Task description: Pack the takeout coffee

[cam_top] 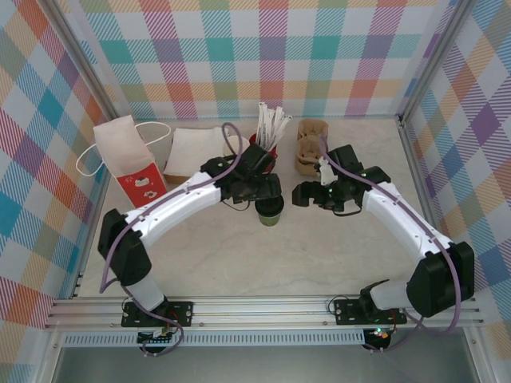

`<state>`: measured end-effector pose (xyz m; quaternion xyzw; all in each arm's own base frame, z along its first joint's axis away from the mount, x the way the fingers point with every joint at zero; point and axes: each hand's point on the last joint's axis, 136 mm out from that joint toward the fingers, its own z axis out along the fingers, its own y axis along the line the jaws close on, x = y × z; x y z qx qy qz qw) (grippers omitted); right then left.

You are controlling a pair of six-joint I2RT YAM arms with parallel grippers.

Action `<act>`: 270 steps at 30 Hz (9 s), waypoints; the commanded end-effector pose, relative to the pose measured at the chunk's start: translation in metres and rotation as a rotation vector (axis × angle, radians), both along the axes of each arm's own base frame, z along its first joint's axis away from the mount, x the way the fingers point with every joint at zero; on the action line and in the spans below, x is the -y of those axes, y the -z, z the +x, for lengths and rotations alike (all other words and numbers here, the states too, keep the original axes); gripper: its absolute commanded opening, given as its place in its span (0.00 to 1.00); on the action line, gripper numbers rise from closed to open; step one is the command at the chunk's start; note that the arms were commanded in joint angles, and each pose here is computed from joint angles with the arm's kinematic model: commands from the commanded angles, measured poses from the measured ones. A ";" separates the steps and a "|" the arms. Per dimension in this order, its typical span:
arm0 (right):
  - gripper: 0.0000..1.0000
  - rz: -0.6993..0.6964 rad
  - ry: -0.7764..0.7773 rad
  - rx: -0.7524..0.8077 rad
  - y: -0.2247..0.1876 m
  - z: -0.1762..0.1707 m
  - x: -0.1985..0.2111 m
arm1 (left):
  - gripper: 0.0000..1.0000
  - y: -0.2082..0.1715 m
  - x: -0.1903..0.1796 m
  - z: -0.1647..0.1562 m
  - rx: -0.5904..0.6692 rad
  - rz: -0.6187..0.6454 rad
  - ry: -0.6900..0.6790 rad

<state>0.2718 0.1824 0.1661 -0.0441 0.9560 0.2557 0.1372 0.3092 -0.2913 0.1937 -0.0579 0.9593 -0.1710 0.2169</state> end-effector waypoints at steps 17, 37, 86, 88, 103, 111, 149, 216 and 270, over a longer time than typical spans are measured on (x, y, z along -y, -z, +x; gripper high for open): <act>0.77 0.078 -0.048 -0.154 0.013 0.022 -0.058 | 0.73 0.052 -0.024 -0.004 -0.132 -0.121 -0.079; 0.59 -0.035 -0.053 -0.255 0.049 0.016 -0.055 | 0.68 0.076 -0.031 -0.013 -0.182 -0.087 -0.095; 0.49 -0.169 -0.111 -0.307 0.064 0.010 -0.039 | 0.58 0.119 -0.044 -0.030 -0.290 -0.101 -0.135; 0.50 -0.122 -0.120 -0.267 0.051 0.017 -0.047 | 0.60 0.101 -0.034 -0.020 -0.260 -0.136 -0.113; 0.75 0.099 -0.110 -0.179 0.016 0.022 -0.073 | 0.76 0.030 -0.054 0.006 -0.104 -0.147 -0.131; 0.77 0.180 -0.133 -0.257 0.028 0.025 -0.093 | 0.77 0.021 -0.080 -0.001 -0.072 -0.126 -0.172; 0.79 0.222 -0.197 -0.244 0.018 0.030 -0.115 | 0.79 0.056 -0.077 0.001 -0.178 -0.274 -0.184; 1.00 -0.181 -0.263 -0.062 0.010 0.028 -0.107 | 0.93 -0.010 -0.150 -0.014 0.070 -0.070 -0.311; 0.90 -0.495 -0.488 -0.063 0.069 0.024 -0.152 | 1.00 -0.019 -0.191 -0.040 0.135 0.025 -0.386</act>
